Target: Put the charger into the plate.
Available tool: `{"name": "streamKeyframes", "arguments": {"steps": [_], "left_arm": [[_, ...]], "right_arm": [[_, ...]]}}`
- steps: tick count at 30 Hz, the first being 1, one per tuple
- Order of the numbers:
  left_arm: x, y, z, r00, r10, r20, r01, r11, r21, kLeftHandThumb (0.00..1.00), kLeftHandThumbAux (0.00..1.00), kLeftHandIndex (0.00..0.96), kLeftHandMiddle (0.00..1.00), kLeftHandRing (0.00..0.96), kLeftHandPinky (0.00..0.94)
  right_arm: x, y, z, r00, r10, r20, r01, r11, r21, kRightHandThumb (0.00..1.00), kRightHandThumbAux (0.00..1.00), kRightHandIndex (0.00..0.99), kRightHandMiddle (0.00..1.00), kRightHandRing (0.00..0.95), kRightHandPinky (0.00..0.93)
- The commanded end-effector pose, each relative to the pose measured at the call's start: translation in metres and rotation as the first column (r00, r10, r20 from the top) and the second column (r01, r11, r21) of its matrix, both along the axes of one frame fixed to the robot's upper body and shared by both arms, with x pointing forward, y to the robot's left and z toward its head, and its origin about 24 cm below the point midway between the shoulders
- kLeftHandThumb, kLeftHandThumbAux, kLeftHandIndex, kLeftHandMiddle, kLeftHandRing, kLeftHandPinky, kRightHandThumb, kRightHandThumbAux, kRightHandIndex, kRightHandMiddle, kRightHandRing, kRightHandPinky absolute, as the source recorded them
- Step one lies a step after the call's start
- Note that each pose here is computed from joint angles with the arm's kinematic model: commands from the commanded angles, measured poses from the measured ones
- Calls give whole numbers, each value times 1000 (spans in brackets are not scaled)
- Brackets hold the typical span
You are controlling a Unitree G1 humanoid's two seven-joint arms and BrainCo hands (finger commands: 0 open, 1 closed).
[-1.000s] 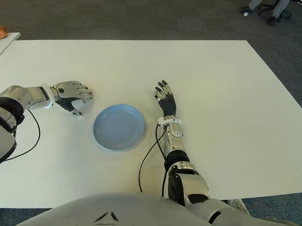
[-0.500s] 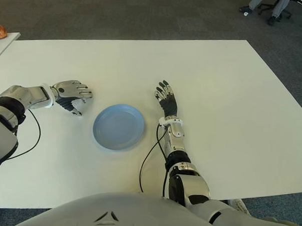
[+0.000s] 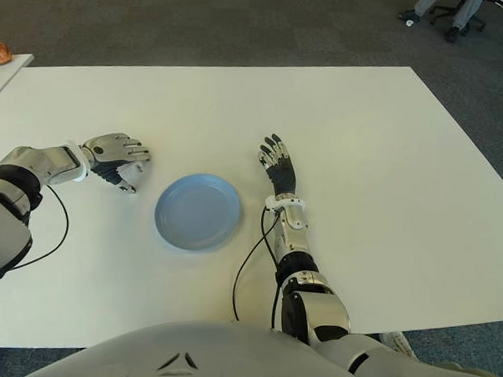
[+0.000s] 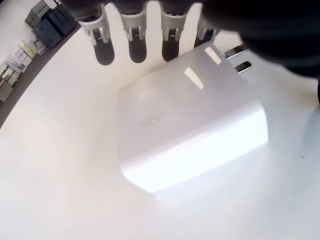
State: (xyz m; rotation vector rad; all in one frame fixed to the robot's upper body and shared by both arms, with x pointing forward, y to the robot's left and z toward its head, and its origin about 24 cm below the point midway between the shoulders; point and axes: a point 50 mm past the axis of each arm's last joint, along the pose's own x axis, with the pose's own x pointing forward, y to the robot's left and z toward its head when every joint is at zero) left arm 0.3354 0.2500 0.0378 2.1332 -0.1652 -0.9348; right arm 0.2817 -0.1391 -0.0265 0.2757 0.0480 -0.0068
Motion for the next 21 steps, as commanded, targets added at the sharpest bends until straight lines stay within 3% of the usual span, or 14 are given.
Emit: {"name": "streamKeyframes", "arguments": {"steps": [1,10,18,21], "left_arm": [[-8,2,-12,999,22,-27,-22,999,-24,390,205,0,0,0,28],[-8,6,-9,995,103,9,-101,985,-138,400,197,0,0,0,16],[2,2,22,985,145,92,-105,933,-344,394,156,0,0,0,4],[2,2,25,978,176,110,-118,908,-402,391,146,0,0,0,1]], "right_arm": [[-28,-4,-35,984,-18,-175,24,999,34,152,748,87,143,135,183],[-28,-4,-35,984,-13,-176,18,999,28,160,741,84,143,137,182],[-28,-4,-36,984,-12,-179,16,1000,21,182,737,74,141,142,194],[-28,-4,-36,983,-12,-181,15,1000,18,189,737,72,142,144,196]]}}
